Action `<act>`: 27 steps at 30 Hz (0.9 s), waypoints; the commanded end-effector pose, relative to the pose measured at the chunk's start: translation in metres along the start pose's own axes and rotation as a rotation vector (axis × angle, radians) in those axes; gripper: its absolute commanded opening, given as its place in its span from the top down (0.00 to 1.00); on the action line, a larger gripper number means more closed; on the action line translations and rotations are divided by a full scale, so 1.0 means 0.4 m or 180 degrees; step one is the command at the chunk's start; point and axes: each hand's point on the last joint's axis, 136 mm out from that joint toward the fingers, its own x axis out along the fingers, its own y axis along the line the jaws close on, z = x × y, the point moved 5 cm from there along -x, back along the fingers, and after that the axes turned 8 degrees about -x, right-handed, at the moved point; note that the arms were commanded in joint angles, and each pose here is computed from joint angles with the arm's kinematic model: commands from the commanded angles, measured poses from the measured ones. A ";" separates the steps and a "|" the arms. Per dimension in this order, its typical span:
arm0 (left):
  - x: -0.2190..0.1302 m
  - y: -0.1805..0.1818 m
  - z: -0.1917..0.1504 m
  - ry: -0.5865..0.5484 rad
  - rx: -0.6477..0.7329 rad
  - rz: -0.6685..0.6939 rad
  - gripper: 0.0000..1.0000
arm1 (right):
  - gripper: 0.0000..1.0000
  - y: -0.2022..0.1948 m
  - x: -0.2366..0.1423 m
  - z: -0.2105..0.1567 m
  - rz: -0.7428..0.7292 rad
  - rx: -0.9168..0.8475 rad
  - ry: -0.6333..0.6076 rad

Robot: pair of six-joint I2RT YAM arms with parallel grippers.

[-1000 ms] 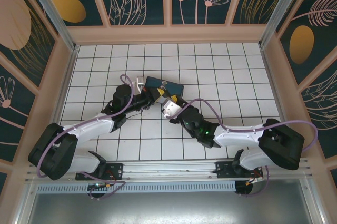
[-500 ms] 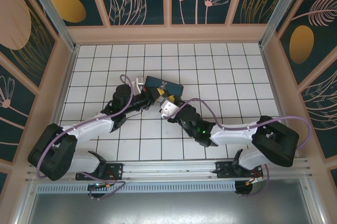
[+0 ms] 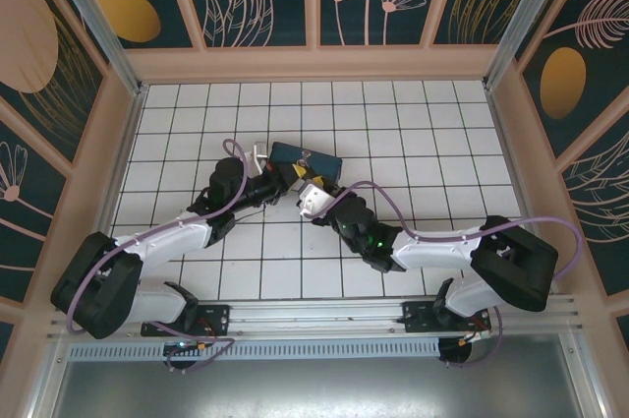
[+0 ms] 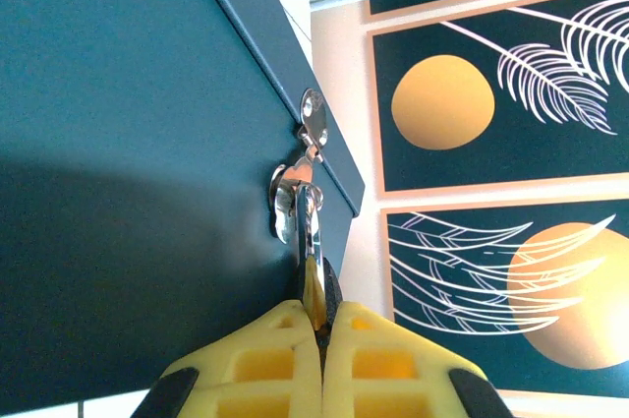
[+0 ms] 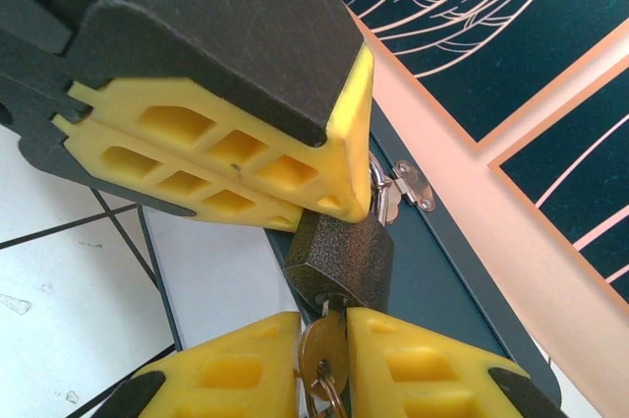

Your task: Unlock the padlock with the key

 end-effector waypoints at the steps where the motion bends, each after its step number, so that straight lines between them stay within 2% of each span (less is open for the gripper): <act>1: -0.014 -0.110 0.000 0.0002 0.0242 -0.0481 1.00 | 0.81 -0.026 -0.001 0.011 -0.0145 0.0130 -0.0010; 5: -0.014 -0.109 0.003 -0.0024 0.0200 -0.0495 1.00 | 0.83 -0.033 -0.002 0.011 -0.0197 0.0160 0.0011; 9: -0.014 -0.115 0.007 -0.0055 0.0151 -0.0572 1.00 | 0.90 -0.034 -0.001 0.017 -0.0220 0.0233 0.0025; 14: -0.018 -0.123 0.007 -0.0077 0.0067 -0.0704 1.00 | 0.99 -0.041 0.004 0.028 -0.0283 0.0579 0.0045; 19: -0.016 -0.130 0.005 -0.0122 0.0018 -0.0773 1.00 | 1.00 -0.059 0.012 0.039 -0.0377 0.1206 0.0113; 27: -0.004 -0.110 -0.003 -0.0155 -0.0029 -0.0774 1.00 | 1.00 -0.081 -0.002 0.060 -0.0199 0.2668 0.0040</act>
